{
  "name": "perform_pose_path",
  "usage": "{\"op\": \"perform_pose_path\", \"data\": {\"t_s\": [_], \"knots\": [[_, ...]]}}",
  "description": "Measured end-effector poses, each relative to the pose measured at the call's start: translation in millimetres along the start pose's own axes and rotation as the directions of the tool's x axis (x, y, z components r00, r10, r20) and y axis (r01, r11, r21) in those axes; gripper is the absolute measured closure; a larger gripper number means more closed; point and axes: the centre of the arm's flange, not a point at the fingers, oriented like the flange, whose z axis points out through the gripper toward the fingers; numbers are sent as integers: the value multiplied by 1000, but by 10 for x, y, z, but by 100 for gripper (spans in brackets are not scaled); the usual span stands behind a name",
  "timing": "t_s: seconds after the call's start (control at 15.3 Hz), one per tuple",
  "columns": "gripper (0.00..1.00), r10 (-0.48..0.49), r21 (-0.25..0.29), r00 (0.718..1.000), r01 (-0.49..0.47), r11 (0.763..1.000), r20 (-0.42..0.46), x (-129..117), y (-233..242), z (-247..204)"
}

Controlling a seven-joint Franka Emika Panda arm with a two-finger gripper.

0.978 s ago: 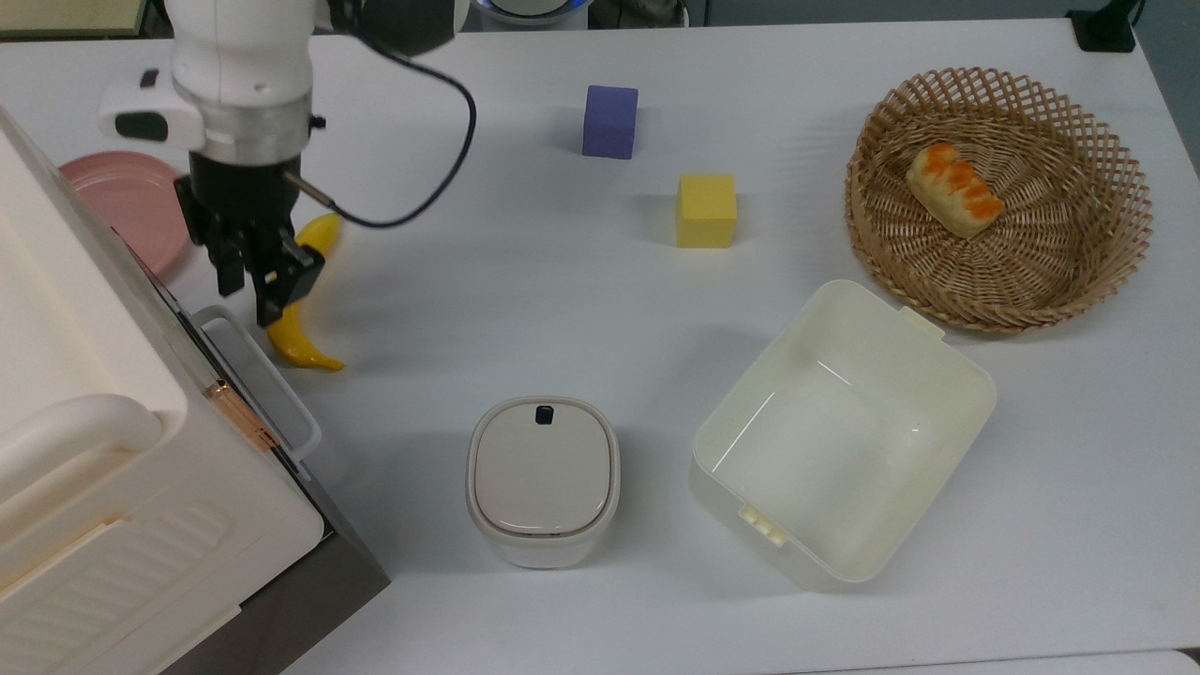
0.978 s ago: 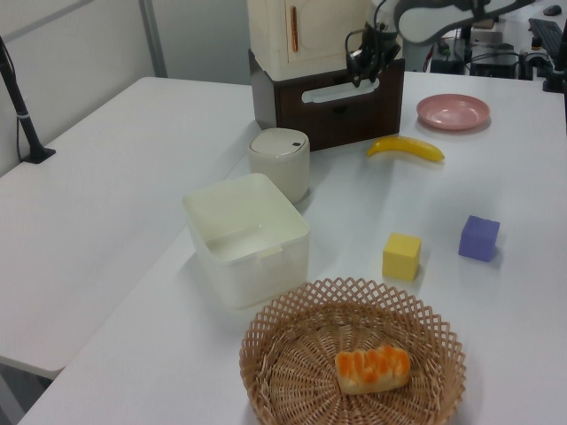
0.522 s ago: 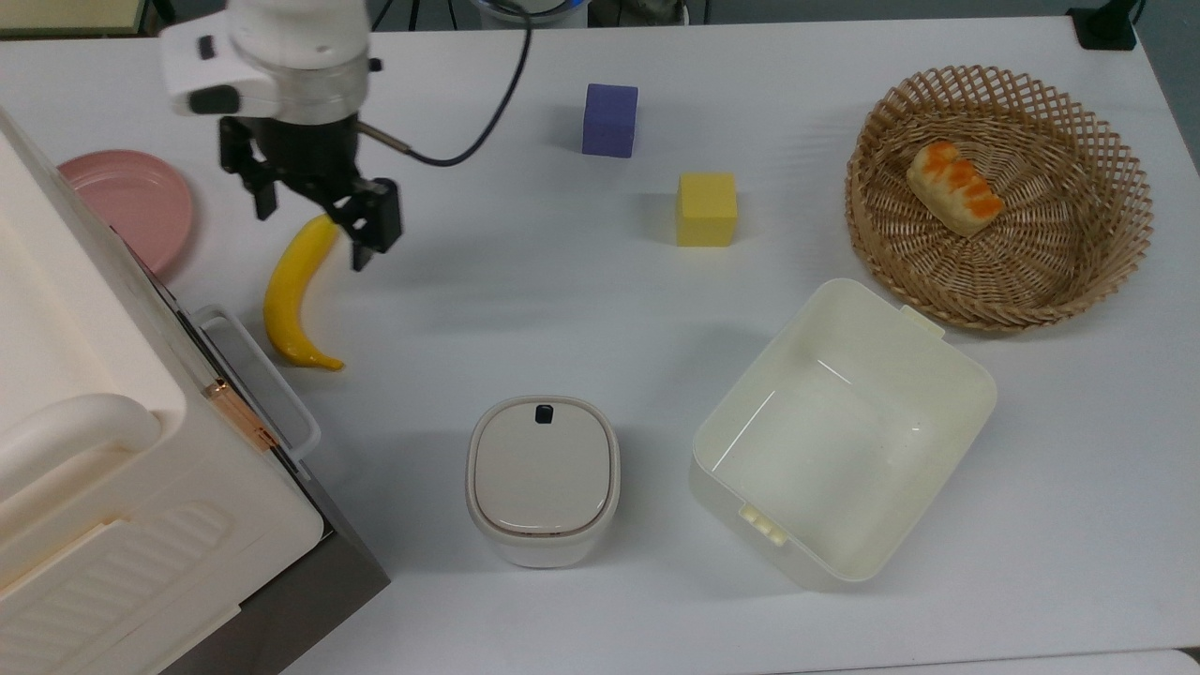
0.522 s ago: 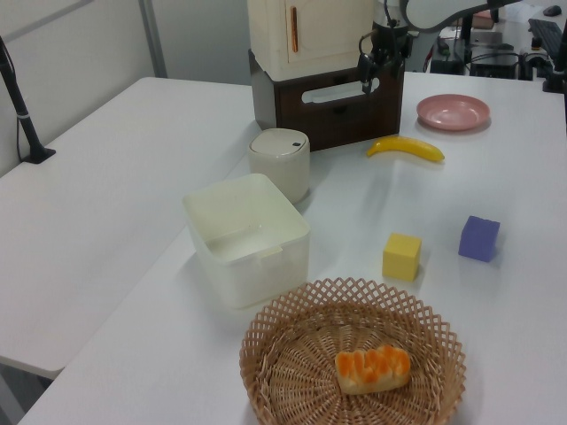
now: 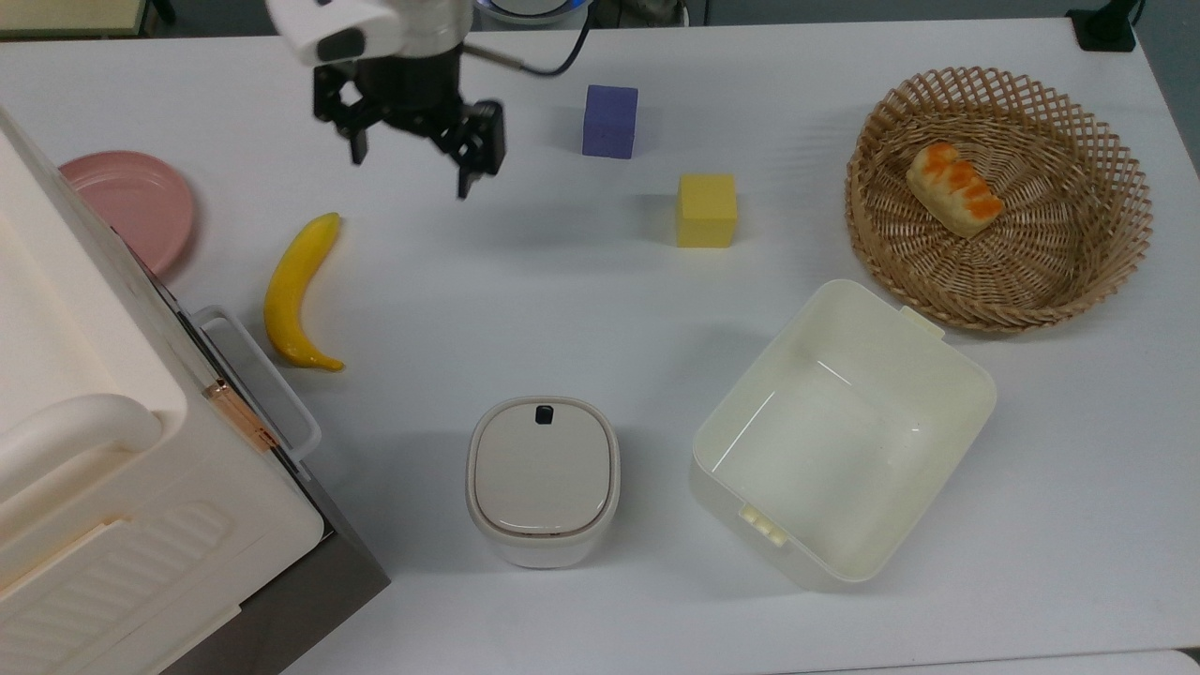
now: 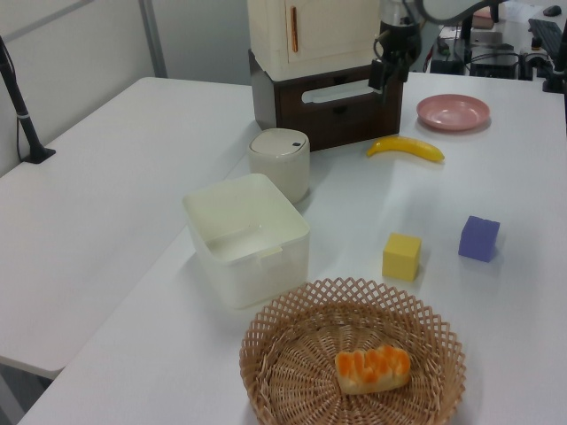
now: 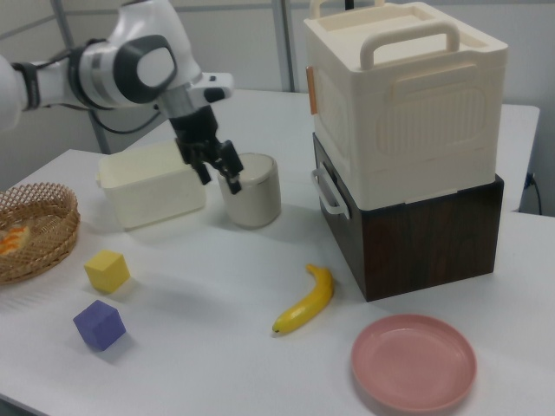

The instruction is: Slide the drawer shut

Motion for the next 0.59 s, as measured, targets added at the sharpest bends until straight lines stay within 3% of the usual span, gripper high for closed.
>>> {"op": "perform_pose_path", "data": {"t_s": [0.26,0.59], "knots": [[0,-71,59,996,68,996,58,-210,-115,-179],[0,-121,79,985,112,991,120,-404,-359,-265]]}}
